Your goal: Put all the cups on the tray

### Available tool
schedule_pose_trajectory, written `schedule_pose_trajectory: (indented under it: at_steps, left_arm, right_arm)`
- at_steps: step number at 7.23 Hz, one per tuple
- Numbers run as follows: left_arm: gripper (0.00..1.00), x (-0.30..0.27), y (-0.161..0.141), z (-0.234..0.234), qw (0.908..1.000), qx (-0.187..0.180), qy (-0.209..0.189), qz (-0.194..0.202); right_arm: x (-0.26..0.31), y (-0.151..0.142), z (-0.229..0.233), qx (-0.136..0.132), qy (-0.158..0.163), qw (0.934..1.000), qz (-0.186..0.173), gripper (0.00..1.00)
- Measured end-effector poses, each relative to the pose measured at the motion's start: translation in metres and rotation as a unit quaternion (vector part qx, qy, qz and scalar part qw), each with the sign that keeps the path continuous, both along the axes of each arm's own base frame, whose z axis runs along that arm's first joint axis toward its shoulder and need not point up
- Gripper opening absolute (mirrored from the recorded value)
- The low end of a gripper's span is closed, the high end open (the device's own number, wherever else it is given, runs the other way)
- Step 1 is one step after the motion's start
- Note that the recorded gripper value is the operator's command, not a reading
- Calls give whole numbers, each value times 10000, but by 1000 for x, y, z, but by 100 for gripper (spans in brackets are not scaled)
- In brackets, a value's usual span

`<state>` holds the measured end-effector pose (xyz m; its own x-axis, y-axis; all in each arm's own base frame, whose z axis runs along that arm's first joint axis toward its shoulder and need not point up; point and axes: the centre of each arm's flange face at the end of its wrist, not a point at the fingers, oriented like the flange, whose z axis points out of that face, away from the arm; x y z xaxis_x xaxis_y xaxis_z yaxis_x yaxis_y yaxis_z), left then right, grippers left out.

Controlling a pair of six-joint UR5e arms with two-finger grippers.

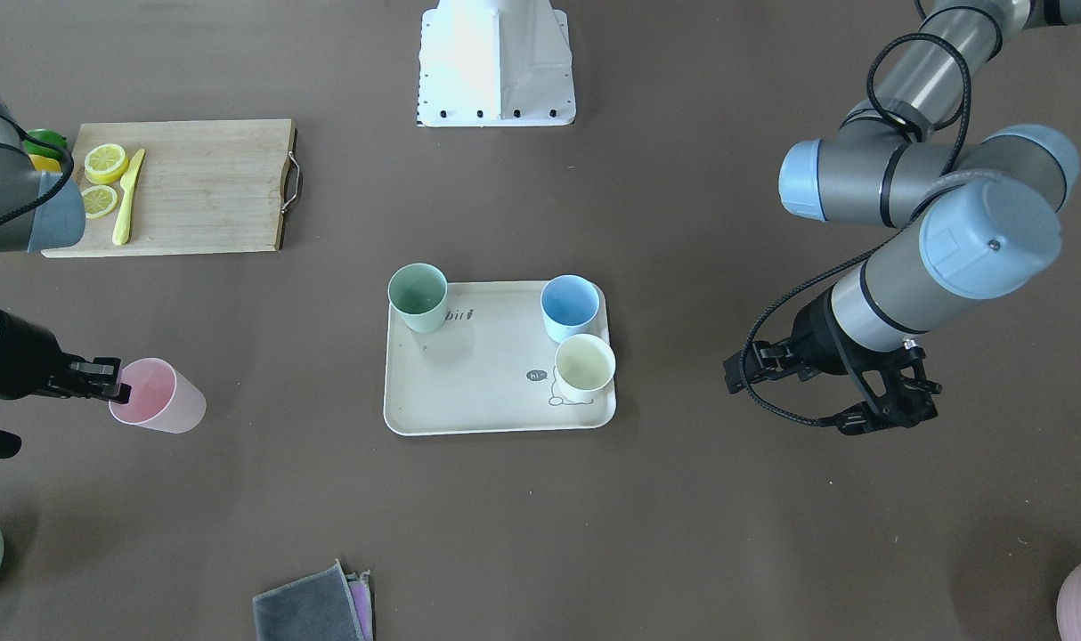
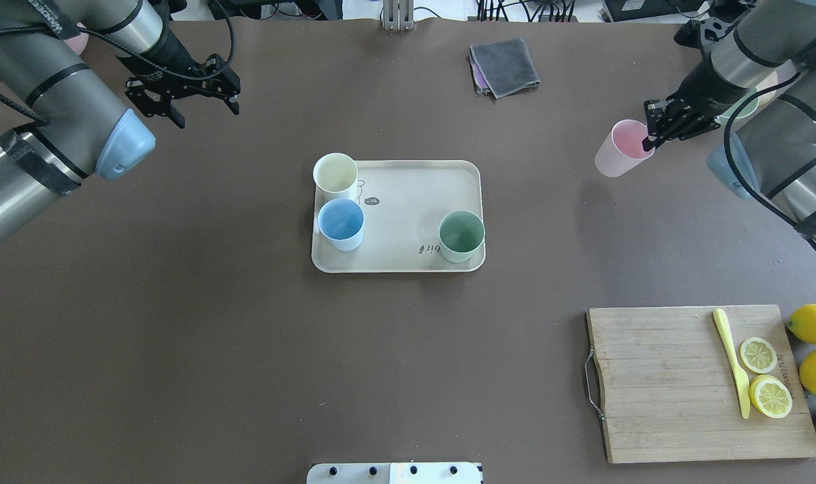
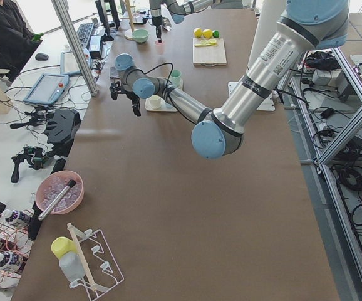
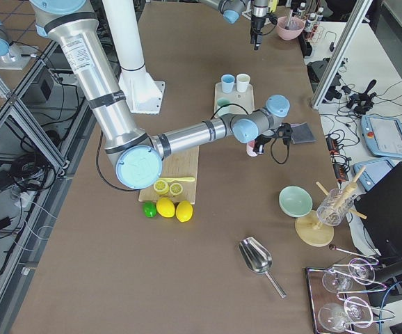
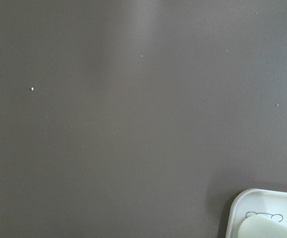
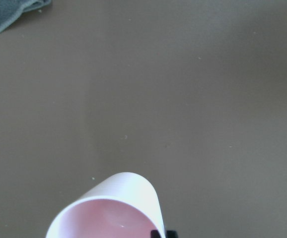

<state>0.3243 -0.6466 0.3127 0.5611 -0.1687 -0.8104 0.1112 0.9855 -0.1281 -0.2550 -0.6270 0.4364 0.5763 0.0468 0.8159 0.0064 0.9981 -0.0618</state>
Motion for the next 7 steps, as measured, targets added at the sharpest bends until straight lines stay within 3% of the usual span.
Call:
schedule_pose_trajectory:
  at_steps: [3, 5, 7]
  left_arm:
    - [98, -35, -1, 22, 9997, 190, 53, 144]
    - [98, -51, 1, 38, 9994, 257, 57, 211]
    - [98, -54, 3, 45, 9993, 274, 38, 237]
  right_arm:
    - [-69, 4, -72, 28, -158, 9999, -58, 0]
    - [-136, 22, -127, 86, -132, 9999, 0, 0]
    - [-179, 41, -153, 197, -92, 9998, -28, 0]
